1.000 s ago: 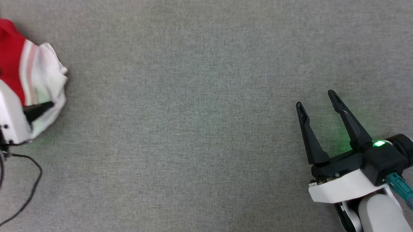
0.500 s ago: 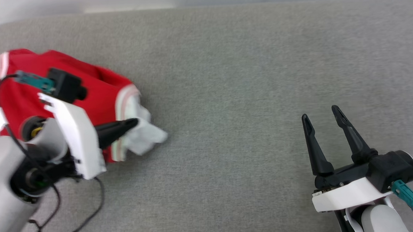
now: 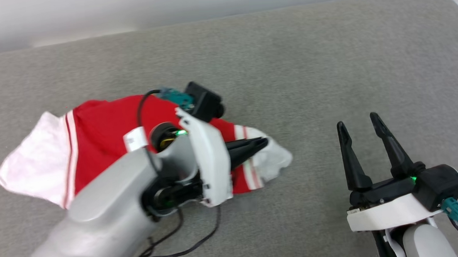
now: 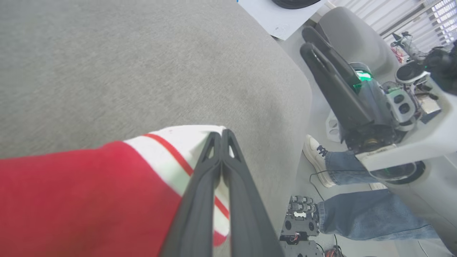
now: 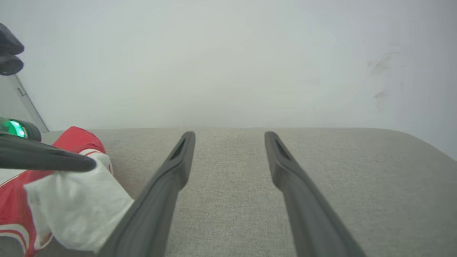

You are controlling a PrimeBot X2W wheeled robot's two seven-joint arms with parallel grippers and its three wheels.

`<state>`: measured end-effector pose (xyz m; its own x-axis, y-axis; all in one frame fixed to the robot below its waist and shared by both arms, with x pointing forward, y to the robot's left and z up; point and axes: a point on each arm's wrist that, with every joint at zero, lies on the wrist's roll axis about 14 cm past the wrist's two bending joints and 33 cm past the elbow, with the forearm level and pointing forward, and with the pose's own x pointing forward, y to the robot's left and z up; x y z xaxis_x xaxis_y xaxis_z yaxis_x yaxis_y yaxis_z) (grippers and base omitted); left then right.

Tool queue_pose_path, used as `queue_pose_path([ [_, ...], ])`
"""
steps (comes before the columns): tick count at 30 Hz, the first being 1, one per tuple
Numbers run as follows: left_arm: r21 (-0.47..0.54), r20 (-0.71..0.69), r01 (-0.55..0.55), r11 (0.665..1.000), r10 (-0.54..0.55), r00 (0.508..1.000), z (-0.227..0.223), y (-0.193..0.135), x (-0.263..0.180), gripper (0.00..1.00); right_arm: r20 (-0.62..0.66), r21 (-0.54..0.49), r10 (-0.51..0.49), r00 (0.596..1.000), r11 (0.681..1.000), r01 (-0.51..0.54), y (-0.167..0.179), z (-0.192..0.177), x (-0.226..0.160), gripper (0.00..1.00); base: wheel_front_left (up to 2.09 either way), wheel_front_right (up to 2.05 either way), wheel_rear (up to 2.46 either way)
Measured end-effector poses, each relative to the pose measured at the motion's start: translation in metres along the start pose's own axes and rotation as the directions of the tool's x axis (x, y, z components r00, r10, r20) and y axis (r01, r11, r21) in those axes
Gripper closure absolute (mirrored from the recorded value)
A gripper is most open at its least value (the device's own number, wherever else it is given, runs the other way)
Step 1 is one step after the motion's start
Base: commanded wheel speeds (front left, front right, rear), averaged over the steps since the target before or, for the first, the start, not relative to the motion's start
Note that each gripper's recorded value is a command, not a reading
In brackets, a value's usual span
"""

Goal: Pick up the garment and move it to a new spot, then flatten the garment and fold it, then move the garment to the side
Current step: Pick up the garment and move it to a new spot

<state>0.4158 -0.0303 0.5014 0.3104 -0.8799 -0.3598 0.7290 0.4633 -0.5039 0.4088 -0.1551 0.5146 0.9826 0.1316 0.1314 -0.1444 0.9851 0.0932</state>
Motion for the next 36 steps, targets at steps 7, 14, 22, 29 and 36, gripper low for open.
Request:
queue_pose_path([
  [7, 0.019, 0.090, 0.142, 0.990, -0.143, 0.986, 0.026, -0.046, 0.071, 1.00, 0.038, -0.027, -0.090, 0.995, 0.995, 0.091, -0.030, 0.017, -0.011, 0.00, 0.00, 0.00, 0.00],
  [14, 0.012, 0.152, 0.187, 0.982, -0.187, 0.970, 0.031, -0.078, 0.118, 0.00, 0.075, -0.040, -0.170, 0.983, 0.984, 0.173, -0.055, 0.034, -0.025, 0.00, 0.00, 0.00, 0.00],
  [22, 0.091, 0.279, 0.058, 0.994, -0.081, 0.957, 0.039, -0.049, 0.099, 0.00, 0.080, -0.037, -0.141, 0.987, 0.989, 0.144, -0.045, 0.035, -0.023, 0.00, 0.00, 0.00, 0.00],
  [29, 0.158, 0.541, -0.227, 0.961, 0.108, 0.834, 0.086, 0.017, 0.014, 0.00, 0.088, -0.042, -0.085, 0.992, 0.995, 0.089, -0.027, 0.036, -0.018, 0.00, 0.00, 0.00, 0.00],
  [36, 0.109, 0.735, -0.554, 0.825, 0.309, 0.604, 0.115, 0.056, -0.116, 0.00, 0.104, -0.035, -0.025, 0.994, 0.999, 0.028, -0.006, 0.040, -0.017, 0.00, 0.00, 0.00, 0.00],
])
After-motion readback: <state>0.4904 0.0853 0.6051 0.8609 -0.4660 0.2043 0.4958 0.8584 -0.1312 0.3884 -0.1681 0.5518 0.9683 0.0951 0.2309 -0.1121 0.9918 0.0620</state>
